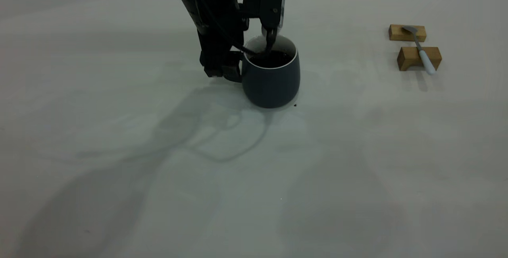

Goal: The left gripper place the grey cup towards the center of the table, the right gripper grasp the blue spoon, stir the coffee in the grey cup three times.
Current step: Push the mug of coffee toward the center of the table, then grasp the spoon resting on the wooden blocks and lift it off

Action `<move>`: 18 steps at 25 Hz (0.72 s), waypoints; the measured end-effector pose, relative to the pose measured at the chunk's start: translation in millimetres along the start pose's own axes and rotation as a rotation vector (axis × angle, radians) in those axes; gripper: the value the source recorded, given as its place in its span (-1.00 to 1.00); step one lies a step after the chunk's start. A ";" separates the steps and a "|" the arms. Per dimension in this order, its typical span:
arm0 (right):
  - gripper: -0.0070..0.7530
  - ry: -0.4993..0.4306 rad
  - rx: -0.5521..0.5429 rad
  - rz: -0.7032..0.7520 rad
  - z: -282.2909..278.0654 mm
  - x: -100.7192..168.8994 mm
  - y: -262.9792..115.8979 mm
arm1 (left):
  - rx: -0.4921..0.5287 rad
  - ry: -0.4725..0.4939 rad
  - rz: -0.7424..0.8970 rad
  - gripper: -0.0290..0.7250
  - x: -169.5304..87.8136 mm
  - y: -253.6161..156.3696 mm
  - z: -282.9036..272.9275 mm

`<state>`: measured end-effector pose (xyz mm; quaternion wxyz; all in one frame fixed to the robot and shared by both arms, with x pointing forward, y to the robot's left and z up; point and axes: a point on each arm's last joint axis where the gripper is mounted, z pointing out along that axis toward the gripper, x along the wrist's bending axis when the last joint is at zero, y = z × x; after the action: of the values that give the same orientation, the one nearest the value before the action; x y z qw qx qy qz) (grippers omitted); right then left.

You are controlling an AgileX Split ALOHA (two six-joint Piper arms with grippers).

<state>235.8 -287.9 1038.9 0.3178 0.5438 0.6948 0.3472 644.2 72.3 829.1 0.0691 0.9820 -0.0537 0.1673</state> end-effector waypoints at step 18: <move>-0.35 0.000 0.000 0.000 0.0 0.0 0.0 | 0.106 0.117 -0.790 0.17 25.2 -33.8 -244.3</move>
<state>235.8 -287.9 1038.9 0.3178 0.5438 0.6948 0.3472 593.7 141.0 1061.9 0.0801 0.9180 0.3408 0.1862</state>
